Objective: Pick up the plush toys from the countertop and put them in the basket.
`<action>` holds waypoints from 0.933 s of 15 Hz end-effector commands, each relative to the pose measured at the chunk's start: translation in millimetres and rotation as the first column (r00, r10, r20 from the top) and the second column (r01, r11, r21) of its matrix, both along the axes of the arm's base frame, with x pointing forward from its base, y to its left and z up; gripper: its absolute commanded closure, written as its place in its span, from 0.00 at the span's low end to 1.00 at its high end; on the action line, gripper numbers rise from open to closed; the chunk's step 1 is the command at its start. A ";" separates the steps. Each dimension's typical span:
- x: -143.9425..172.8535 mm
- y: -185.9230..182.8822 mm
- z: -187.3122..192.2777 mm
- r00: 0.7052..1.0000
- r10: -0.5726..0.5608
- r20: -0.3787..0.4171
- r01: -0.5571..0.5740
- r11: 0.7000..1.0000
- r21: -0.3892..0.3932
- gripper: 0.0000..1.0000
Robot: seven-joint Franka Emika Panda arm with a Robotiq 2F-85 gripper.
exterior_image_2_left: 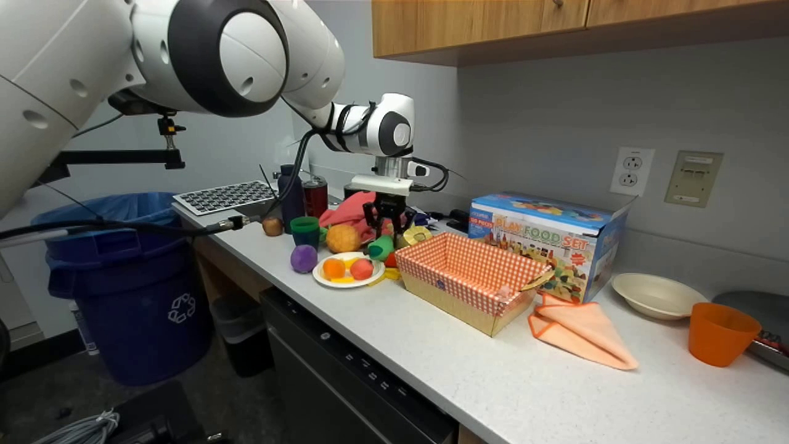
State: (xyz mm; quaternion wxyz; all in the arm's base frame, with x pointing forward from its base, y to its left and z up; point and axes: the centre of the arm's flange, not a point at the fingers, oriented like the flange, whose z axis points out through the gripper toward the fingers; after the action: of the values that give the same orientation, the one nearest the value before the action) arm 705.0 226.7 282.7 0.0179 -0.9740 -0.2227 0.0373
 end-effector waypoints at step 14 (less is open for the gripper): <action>-0.3 -61.3 115.9 0.981 -0.120 0.152 0.120 0.993 0.010 0.96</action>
State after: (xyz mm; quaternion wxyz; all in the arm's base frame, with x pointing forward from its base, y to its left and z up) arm 709.8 200.1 376.4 0.0244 -0.9799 -0.1974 -0.0154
